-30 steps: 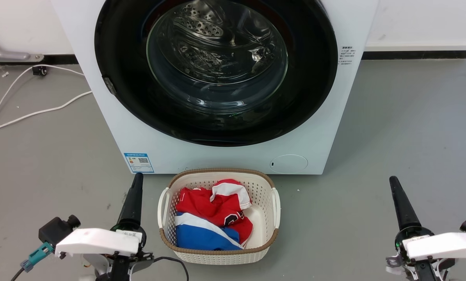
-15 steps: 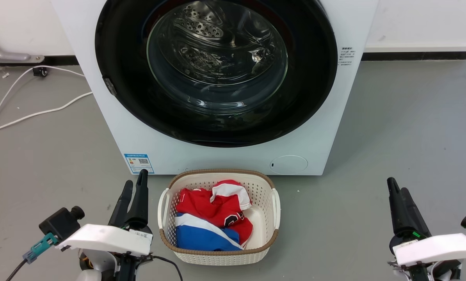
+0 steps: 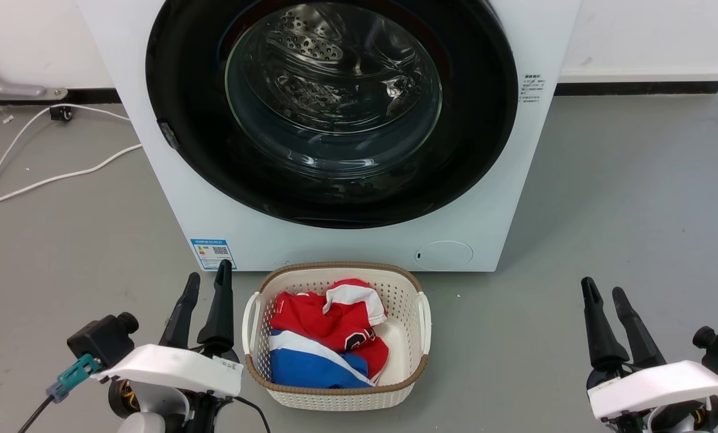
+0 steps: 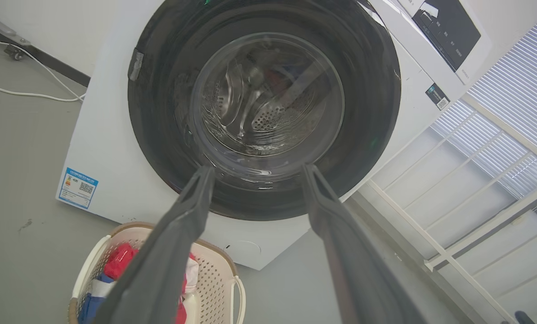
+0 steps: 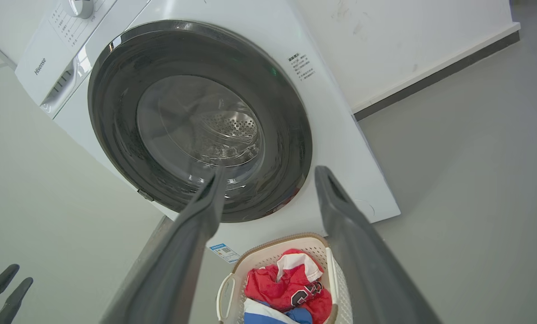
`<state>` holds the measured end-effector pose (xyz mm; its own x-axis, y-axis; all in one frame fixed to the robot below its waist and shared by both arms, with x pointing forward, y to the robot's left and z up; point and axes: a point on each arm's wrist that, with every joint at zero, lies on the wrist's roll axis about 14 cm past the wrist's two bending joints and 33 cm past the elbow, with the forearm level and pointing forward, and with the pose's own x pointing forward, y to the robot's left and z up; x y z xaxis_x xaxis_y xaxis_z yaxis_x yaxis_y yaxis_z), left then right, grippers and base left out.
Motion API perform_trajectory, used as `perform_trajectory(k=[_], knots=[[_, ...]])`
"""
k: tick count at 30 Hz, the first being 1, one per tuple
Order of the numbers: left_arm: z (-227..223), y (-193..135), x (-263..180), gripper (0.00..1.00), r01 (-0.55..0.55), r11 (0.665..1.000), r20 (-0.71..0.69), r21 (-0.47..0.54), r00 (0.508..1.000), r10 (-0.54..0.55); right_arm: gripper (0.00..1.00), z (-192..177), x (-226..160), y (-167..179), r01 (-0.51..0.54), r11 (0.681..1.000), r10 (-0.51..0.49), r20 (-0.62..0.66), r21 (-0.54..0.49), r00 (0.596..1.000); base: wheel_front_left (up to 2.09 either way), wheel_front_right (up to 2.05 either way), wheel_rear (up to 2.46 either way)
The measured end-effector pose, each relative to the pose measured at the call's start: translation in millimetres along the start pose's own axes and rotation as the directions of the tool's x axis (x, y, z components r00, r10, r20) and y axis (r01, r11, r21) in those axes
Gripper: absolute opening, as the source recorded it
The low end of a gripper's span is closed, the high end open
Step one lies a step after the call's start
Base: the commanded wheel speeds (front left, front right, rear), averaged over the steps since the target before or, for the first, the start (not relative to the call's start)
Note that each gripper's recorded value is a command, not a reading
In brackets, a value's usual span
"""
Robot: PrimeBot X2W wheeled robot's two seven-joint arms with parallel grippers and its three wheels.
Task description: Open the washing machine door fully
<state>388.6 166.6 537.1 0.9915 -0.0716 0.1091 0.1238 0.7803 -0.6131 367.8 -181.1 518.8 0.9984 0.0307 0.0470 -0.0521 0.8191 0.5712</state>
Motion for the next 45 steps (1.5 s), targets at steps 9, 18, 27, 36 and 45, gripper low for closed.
perform_trajectory(k=[9,18,27,36,45], knots=[[-2,-2,-1,1.0,0.015,0.993,-0.004,0.119,1.0,-0.014,1.0,-1,-1,4,-0.018,0.993,0.018,-0.003,-0.115,1.0,0.0,0.0,0.0],[-4,-2,-1,1.0,0.032,0.974,-0.011,0.223,0.999,-0.03,1.0,0,-2,7,-0.033,0.974,0.032,-0.008,-0.225,0.999,0.0,0.0,0.0],[-3,-4,-1,1.0,0.048,0.947,-0.007,0.317,0.999,-0.048,1.0,1,-5,9,-0.043,0.948,0.042,-0.011,-0.315,0.999,0.0,0.0,0.0],[-5,-7,0,1.0,0.066,0.917,-0.011,0.393,0.998,-0.067,1.0,3,-7,12,-0.051,0.917,0.052,-0.009,-0.395,0.999,0.0,0.0,0.0],[-6,-8,0,1.0,0.077,0.888,-0.012,0.453,0.997,-0.08,1.0,4,-9,13,-0.057,0.883,0.06,-0.008,-0.465,0.998,0.0,0.0,0.0]])
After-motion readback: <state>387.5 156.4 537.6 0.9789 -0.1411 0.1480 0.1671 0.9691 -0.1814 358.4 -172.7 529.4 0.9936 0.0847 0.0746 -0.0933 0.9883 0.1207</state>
